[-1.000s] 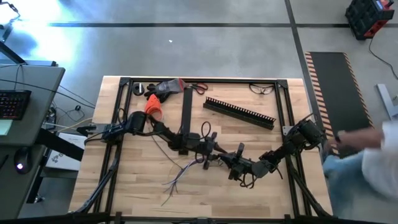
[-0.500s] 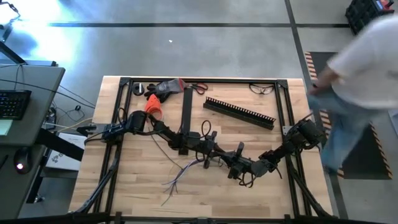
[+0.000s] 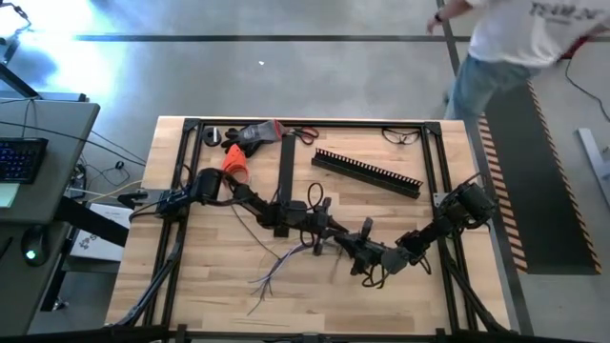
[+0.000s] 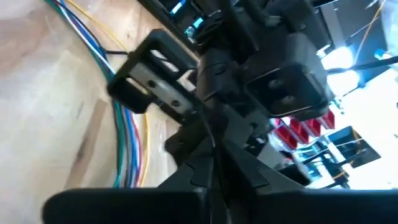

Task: Ziptie cables
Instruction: Wrap the black zip tie on the cables

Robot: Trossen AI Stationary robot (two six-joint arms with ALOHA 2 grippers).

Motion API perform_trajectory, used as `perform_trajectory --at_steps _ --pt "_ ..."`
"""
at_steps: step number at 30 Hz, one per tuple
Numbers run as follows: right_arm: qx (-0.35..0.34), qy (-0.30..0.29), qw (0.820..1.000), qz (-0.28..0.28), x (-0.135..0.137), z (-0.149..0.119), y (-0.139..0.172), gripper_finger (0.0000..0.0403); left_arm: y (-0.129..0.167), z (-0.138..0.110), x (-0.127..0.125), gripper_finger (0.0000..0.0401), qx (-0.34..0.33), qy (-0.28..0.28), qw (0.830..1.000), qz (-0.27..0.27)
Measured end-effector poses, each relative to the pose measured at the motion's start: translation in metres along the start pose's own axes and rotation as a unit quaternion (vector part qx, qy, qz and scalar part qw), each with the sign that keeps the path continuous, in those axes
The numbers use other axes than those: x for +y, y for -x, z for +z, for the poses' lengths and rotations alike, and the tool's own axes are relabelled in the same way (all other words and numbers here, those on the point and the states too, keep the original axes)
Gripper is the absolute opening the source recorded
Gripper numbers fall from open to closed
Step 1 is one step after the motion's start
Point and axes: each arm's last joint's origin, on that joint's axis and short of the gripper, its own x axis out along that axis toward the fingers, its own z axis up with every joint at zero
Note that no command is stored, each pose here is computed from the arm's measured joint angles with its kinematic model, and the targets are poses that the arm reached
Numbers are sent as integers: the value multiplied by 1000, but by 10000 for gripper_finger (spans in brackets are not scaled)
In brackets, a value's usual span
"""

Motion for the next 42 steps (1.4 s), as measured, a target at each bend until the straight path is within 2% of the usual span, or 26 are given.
perform_trajectory --at_steps 3,8,13,18,23,28,33,39,42 --pt "2 -26 1000 -3 0 0 0 46 0 3 -4 0 16 -13 1000 -3" --pt "44 -54 995 -65 0 -3 4 120 1 12 -10 0 46 -40 998 14" --pt "37 -78 993 -82 2 5 16 164 3 25 -18 0 65 -66 996 17" --pt "13 -148 985 -85 6 17 26 176 3 25 -24 0 79 -89 993 16" --pt "14 -159 981 -109 14 29 46 177 5 14 -24 0 131 -88 987 11" --pt "35 -173 970 -166 20 44 66 177 5 4 -24 0 149 -91 985 9" --pt "7 -191 973 -128 28 58 77 177 6 2 -24 0 162 -94 982 24" --pt "-3 -87 995 -45 45 73 67 177 6 2 -24 0 162 -96 982 33" --pt "22 -68 997 34 53 75 55 177 6 1 -24 0 165 -92 981 34"
